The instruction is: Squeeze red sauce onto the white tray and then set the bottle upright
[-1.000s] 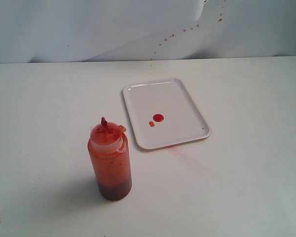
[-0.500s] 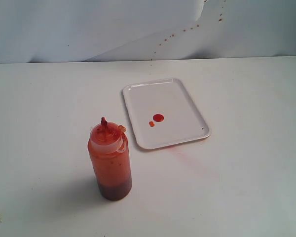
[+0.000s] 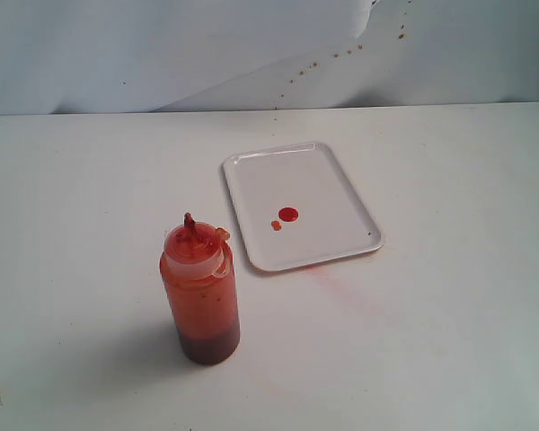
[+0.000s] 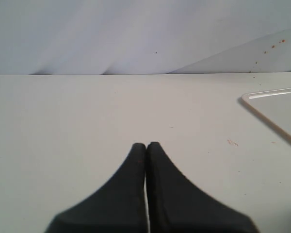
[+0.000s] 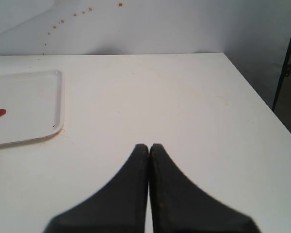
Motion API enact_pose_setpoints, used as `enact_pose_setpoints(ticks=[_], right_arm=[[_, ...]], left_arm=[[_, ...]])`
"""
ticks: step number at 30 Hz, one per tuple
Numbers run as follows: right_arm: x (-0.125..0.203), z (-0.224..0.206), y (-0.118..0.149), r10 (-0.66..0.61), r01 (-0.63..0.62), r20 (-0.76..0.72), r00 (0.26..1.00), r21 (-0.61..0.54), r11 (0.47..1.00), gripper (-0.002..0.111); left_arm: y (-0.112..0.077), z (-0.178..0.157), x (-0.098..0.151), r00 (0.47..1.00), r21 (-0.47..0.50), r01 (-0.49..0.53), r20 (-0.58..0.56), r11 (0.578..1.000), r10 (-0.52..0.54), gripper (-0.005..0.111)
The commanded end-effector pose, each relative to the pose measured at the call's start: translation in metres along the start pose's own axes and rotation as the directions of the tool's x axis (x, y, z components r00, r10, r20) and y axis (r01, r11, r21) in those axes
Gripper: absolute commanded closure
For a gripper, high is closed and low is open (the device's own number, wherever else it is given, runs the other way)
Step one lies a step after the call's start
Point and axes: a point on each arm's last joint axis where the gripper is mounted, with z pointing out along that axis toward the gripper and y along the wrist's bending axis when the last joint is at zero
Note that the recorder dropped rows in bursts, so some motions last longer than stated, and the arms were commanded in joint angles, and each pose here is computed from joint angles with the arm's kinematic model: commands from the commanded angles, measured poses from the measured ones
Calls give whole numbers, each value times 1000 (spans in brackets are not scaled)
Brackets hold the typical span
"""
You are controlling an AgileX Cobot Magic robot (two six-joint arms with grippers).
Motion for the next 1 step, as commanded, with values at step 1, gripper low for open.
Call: enact_pose_setpoints(ticks=[1], right_arm=[[1, 0, 0, -7, 7, 5, 1000, -6, 1000, 108]], left_arm=[[0, 0, 1, 1000, 4, -5, 3, 1000, 5, 107]])
